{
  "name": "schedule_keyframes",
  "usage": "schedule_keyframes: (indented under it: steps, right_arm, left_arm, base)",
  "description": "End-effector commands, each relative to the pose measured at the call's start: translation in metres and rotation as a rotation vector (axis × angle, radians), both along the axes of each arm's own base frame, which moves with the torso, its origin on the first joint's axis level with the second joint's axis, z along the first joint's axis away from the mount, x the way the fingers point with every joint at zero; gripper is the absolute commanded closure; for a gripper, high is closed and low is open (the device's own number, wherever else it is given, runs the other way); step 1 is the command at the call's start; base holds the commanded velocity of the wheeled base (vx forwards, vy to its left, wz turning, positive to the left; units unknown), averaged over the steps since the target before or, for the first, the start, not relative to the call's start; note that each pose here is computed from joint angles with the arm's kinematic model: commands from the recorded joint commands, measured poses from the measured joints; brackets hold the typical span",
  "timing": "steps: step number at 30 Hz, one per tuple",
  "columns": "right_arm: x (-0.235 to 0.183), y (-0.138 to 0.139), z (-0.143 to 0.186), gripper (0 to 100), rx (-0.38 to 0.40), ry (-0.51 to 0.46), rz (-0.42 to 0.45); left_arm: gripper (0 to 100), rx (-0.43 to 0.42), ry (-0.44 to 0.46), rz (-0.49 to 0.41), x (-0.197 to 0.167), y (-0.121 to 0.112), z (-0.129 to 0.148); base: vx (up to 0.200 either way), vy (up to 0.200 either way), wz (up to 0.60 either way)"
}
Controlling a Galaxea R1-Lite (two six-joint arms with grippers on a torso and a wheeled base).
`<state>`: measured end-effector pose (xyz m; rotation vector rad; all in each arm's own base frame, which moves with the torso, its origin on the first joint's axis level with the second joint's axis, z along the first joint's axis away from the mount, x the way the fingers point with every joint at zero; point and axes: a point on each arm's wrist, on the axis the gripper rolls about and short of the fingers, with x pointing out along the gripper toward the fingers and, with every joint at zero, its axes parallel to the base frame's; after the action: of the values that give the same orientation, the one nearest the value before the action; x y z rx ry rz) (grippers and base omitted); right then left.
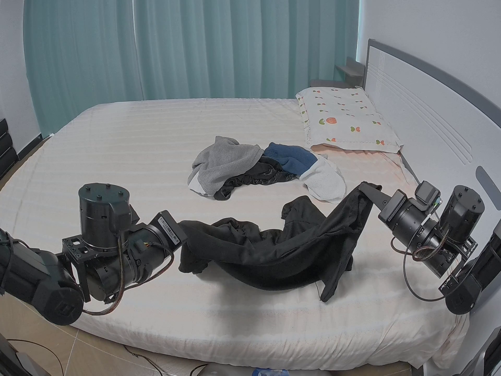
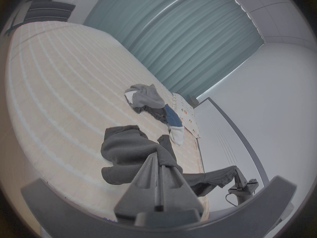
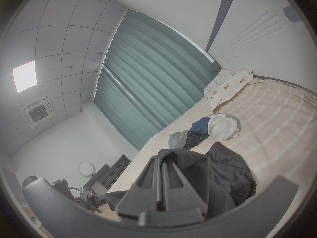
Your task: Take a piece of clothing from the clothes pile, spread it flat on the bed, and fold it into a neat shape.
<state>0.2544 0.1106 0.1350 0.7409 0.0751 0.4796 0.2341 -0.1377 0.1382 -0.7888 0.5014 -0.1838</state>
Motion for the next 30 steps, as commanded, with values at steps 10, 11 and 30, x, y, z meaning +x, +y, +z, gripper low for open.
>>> schedule_keyframes:
  steps: [10, 11, 30]
  right_arm:
    - [0.002, 0.011, -0.015, 100, -0.023, 0.040, 0.016]
    - [0.002, 0.011, -0.015, 100, -0.022, 0.040, 0.013]
    - [0.000, 0.016, -0.012, 100, -0.019, 0.030, 0.002]
  left_arm:
    - [100, -0.021, 0.010, -0.020, 0.002, -0.001, -0.010]
    - [100, -0.021, 0.011, -0.020, 0.002, -0.001, -0.010]
    - [100, -0.054, 0.008, -0.008, 0.005, -0.002, -0.007]
  base:
    - [-0.080, 0.000, 0.00]
    - [0.000, 0.000, 0.00]
    - [0.000, 0.084, 0.00]
